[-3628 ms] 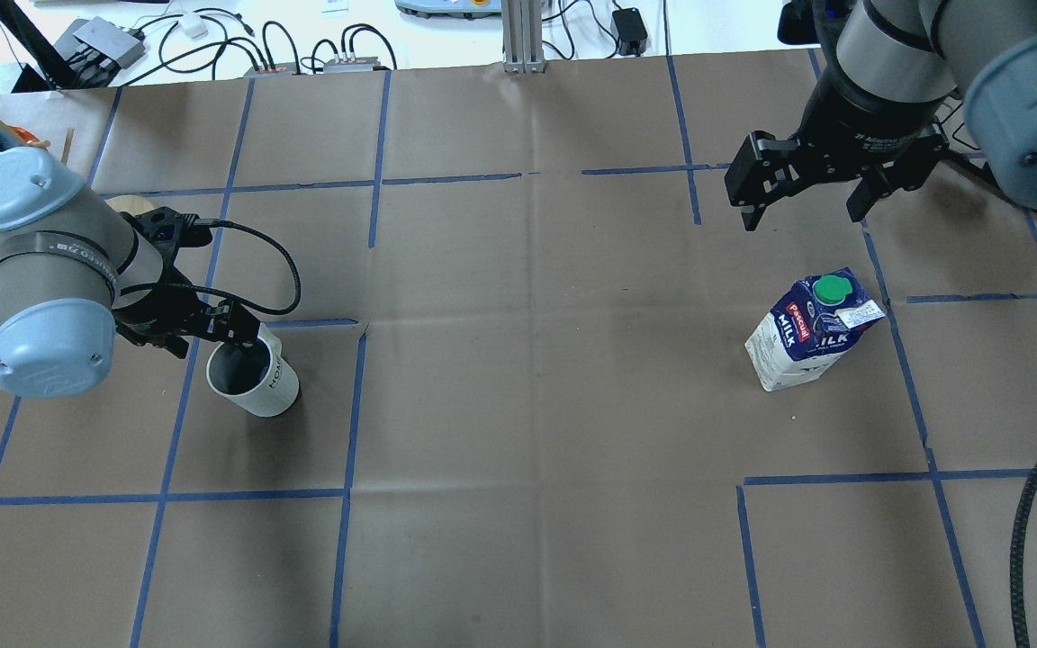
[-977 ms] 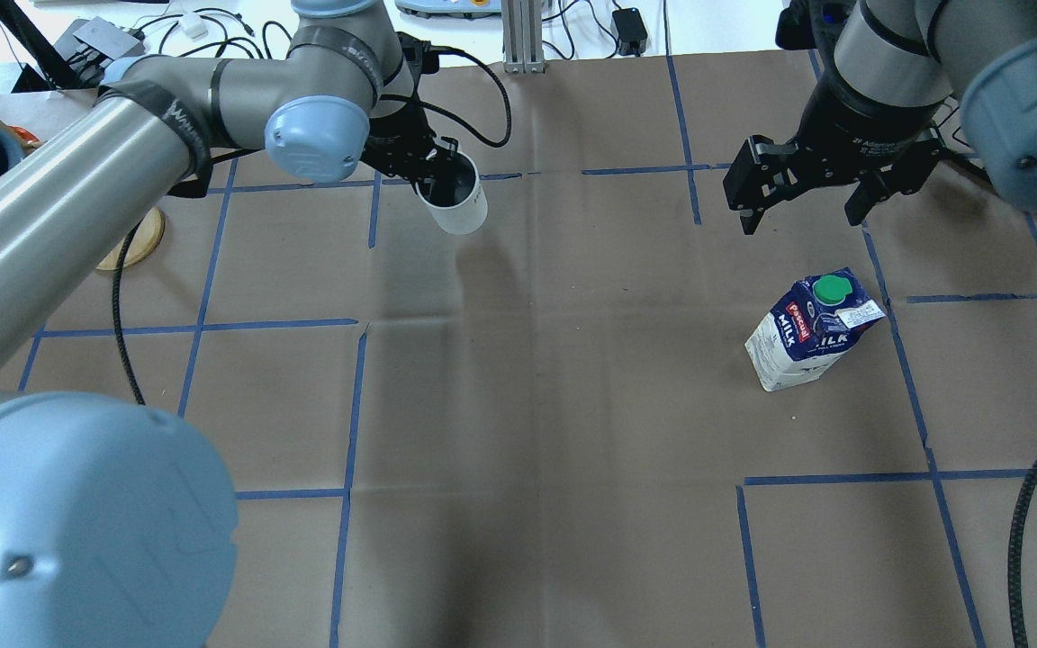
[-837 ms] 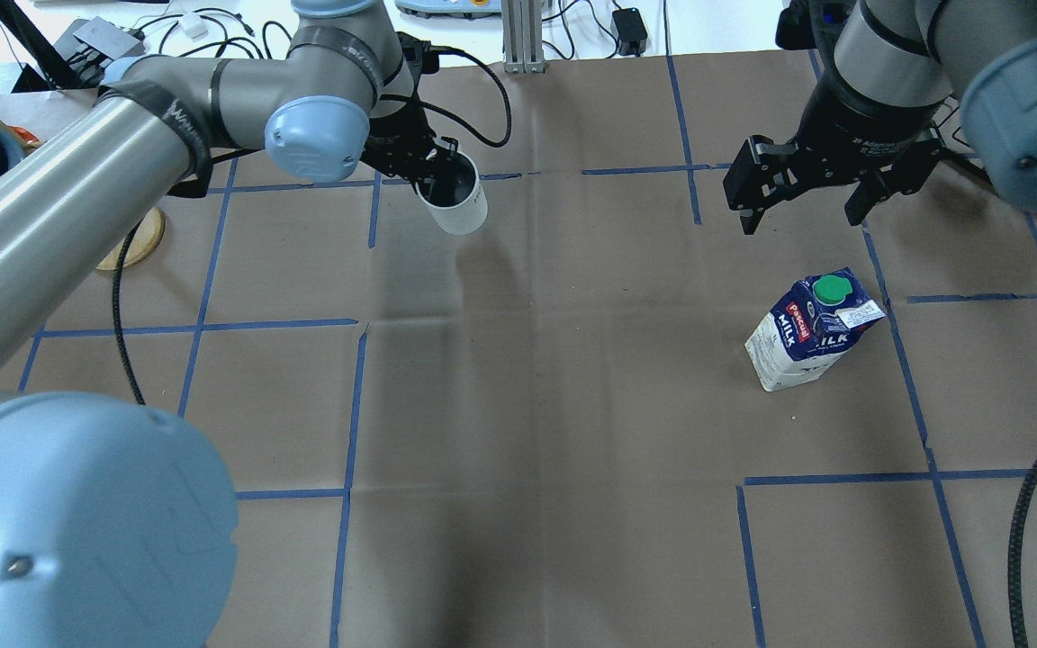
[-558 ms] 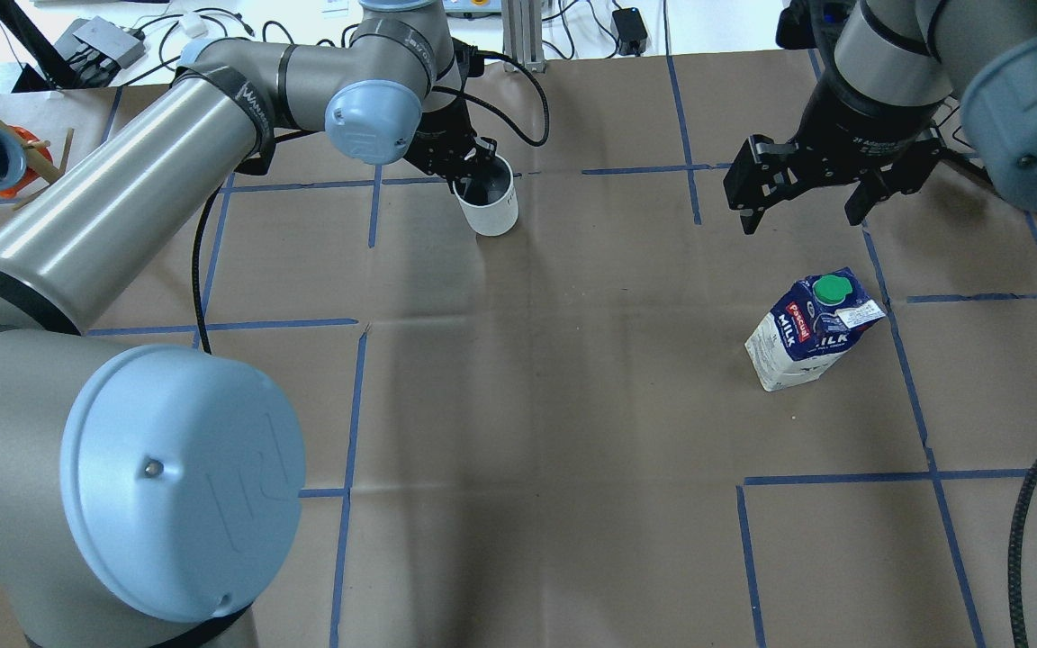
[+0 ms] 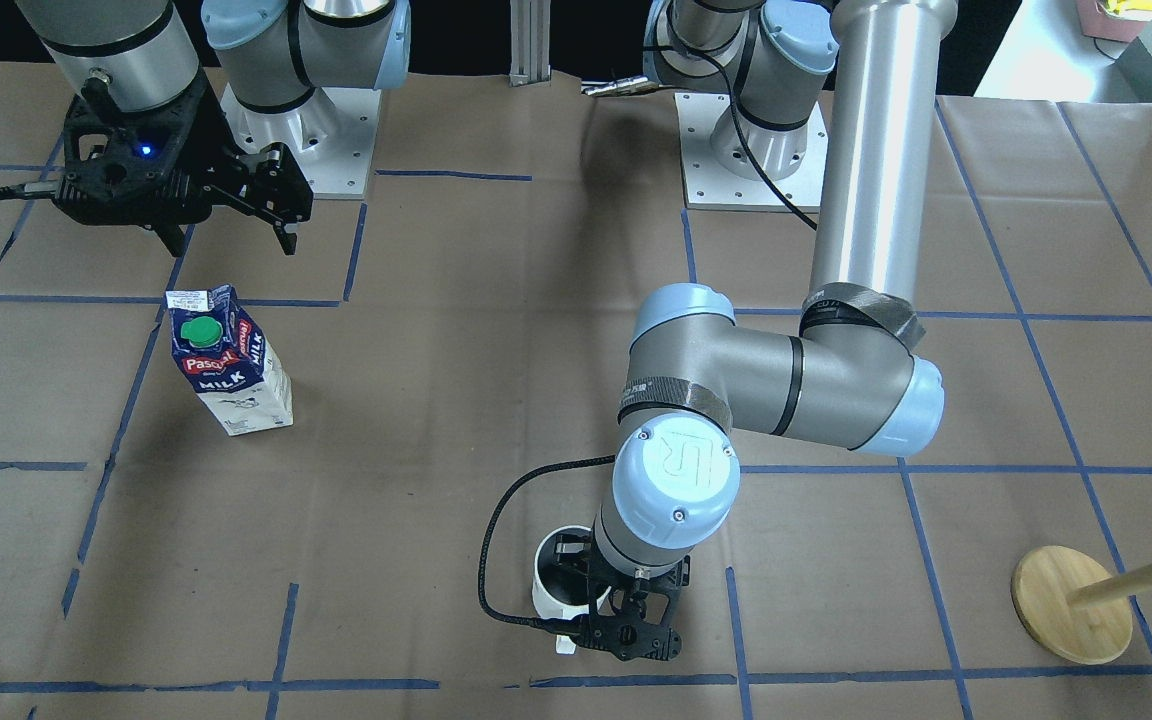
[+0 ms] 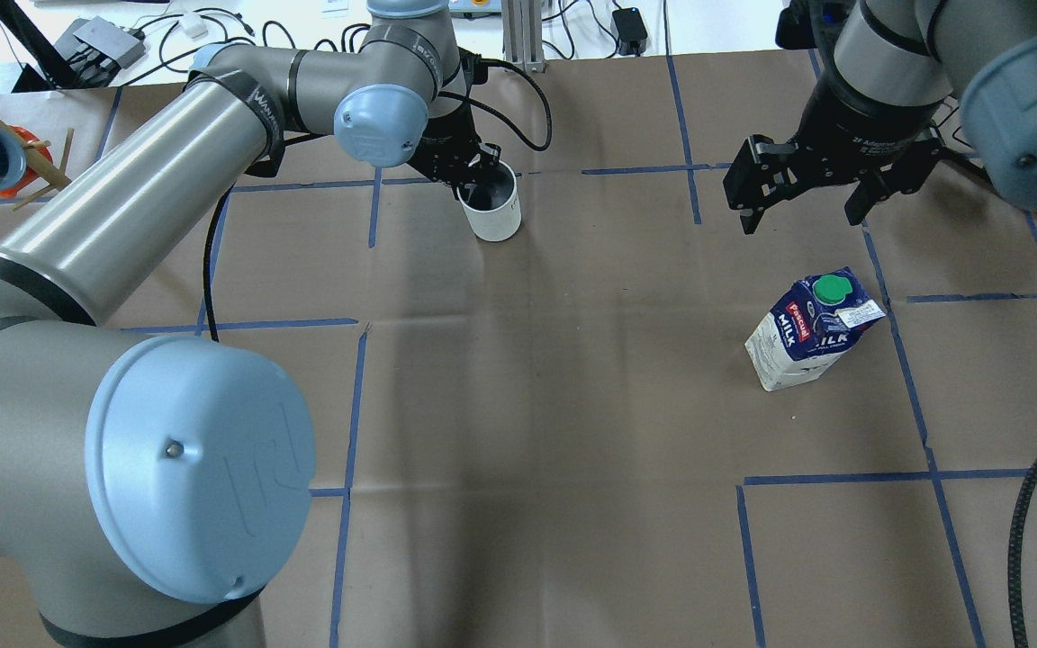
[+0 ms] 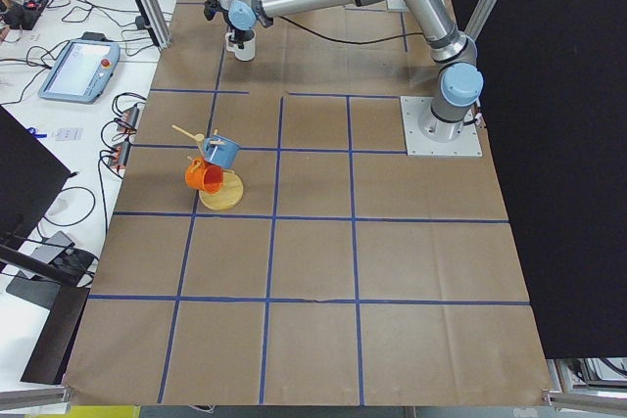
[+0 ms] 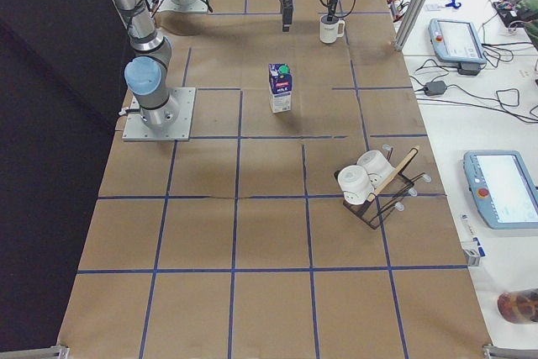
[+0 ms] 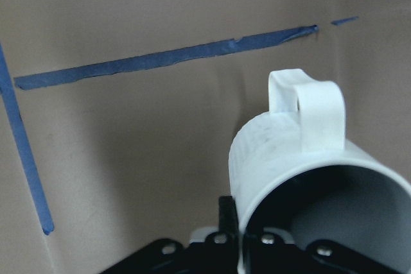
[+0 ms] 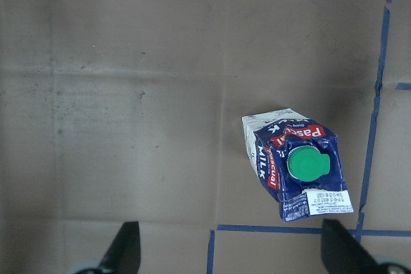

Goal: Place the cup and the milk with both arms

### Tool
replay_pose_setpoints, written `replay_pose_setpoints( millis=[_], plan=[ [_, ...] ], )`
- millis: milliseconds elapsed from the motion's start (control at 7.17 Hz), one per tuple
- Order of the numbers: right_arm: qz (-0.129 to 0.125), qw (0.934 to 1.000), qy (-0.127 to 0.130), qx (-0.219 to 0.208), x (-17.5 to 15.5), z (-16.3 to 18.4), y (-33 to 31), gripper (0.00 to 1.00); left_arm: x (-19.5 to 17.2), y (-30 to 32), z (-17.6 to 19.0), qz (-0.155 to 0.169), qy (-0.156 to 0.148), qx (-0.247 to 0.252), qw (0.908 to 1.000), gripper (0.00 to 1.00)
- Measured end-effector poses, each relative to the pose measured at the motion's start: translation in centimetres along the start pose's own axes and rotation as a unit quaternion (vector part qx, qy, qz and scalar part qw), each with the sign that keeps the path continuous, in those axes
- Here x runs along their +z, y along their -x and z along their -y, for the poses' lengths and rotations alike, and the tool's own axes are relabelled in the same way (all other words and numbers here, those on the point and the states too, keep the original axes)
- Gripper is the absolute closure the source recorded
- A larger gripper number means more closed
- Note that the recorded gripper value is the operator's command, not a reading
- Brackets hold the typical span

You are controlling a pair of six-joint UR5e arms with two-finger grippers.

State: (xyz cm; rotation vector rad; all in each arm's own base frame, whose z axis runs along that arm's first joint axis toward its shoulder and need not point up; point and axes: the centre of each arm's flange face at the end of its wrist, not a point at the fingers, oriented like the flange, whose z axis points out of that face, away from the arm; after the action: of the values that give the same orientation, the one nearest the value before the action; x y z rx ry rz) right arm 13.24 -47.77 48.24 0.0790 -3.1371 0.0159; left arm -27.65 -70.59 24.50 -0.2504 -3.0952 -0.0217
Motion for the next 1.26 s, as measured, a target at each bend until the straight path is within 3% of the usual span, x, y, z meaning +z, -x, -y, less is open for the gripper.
replay_pose_setpoints(
  millis=[279, 558, 698, 977, 1256],
  plan=[
    [0.001, 1.0, 0.0, 0.0, 0.0, 0.0, 0.0, 0.0, 0.2, 0.0, -0.1, 0.001, 0.004, 0.001, 1.0, 0.0],
    [0.0, 1.0, 0.001, -0.004, 0.1, 0.1, -0.2, 0.0, -1.0, -0.2, -0.4, 0.001, 0.007, 0.002, 1.0, 0.0],
    [-0.003, 0.9999, 0.001, -0.016, 0.1, 0.2, -0.7, 0.0, -3.4, -0.1, -1.2, 0.001, 0.013, 0.001, 0.9999, 0.0],
    [-0.004, 0.9992, 0.005, -0.04, 0.4, 0.6, -3.3, 0.0, -12.7, 0.4, -4.8, 0.007, 0.023, -0.004, 0.9997, 0.0],
    [0.002, 0.9987, 0.018, -0.048, 1.9, 0.6, -6.7, 0.0, -23.8, 0.8, -12.7, 0.009, 0.037, -0.007, 0.9992, 0.0]
  ],
)
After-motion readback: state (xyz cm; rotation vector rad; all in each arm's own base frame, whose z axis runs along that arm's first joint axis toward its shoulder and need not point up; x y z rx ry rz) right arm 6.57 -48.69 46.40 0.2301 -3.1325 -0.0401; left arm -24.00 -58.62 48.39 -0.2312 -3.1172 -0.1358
